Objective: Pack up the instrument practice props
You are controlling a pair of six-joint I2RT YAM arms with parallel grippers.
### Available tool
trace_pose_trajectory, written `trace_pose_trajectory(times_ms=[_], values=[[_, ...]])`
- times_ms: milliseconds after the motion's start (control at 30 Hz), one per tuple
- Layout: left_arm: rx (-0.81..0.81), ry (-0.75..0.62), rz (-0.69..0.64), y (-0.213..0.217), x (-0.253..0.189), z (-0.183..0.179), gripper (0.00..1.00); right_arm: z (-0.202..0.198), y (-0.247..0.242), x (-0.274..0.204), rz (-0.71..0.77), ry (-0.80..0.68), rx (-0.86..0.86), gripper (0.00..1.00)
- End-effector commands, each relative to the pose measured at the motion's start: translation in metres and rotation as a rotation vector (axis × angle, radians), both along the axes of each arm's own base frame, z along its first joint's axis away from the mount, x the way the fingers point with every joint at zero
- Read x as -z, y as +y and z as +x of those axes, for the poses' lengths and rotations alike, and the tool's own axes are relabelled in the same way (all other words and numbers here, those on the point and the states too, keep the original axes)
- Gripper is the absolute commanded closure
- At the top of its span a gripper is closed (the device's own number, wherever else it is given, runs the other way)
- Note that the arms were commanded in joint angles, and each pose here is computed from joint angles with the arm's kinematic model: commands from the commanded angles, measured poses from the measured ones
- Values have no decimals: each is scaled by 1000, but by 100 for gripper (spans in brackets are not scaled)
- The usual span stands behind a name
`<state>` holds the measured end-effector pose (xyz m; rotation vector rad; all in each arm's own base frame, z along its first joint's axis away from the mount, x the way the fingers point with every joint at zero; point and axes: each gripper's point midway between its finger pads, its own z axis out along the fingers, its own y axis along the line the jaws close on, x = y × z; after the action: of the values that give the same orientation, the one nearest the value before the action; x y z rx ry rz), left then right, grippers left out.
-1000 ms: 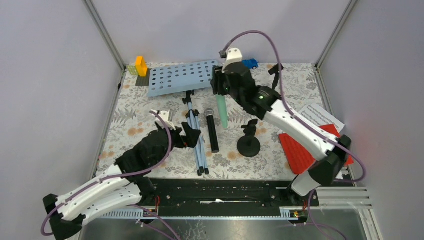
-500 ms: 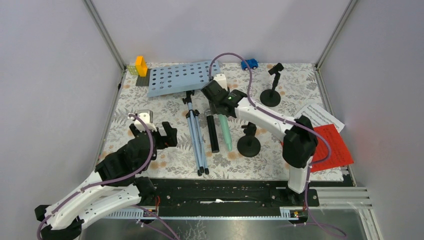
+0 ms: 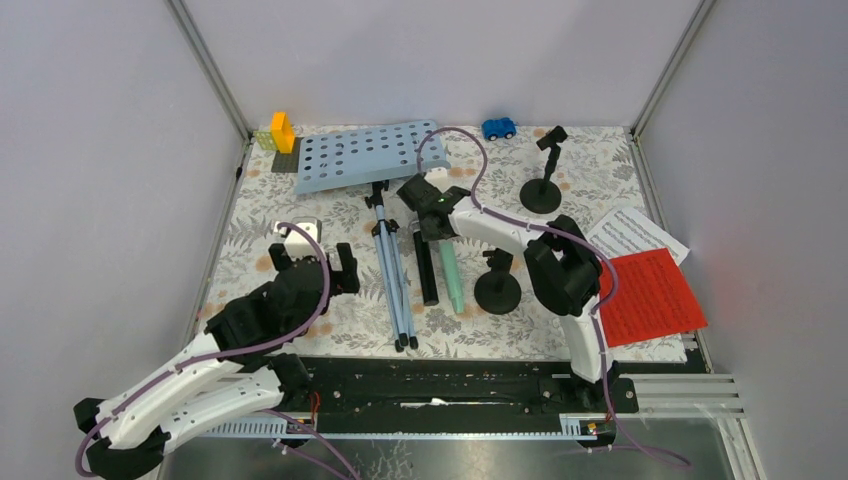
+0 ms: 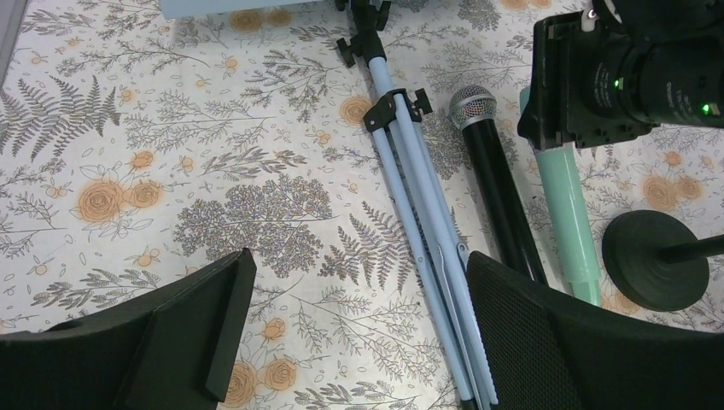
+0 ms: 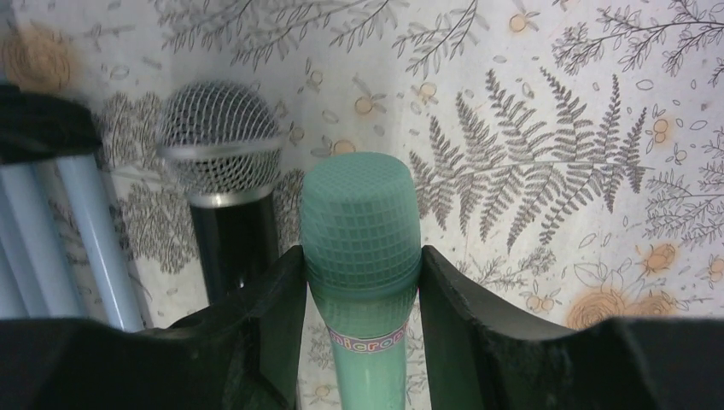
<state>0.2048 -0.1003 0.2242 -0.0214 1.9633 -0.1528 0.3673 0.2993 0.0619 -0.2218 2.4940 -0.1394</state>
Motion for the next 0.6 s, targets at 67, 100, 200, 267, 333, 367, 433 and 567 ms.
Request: trace_pose_trajectory(times_ms=[67, 100, 200, 267, 333, 367, 433, 567], values=[[1, -15, 3, 0, -8, 2, 1, 27, 5, 1, 117, -11, 67, 92], [1, -12, 6, 0, -7, 2, 1, 29, 4, 4, 119, -4, 68, 87], [12, -5, 6, -3, -6, 2, 1, 33, -1, 14, 121, 20, 80, 72], [21, 2, 6, -5, -5, 2, 1, 34, -3, 22, 124, 38, 86, 66], [19, 5, 13, -5, -4, 2, 1, 36, -1, 28, 131, 54, 85, 64], [21, 8, 17, -6, -3, 2, 1, 37, 1, 30, 134, 58, 79, 62], [22, 12, 20, -7, -2, 3, 1, 37, 5, 32, 145, 68, 70, 52], [27, 17, 24, -8, 0, 3, 1, 40, 11, 22, 173, 60, 57, 20]])
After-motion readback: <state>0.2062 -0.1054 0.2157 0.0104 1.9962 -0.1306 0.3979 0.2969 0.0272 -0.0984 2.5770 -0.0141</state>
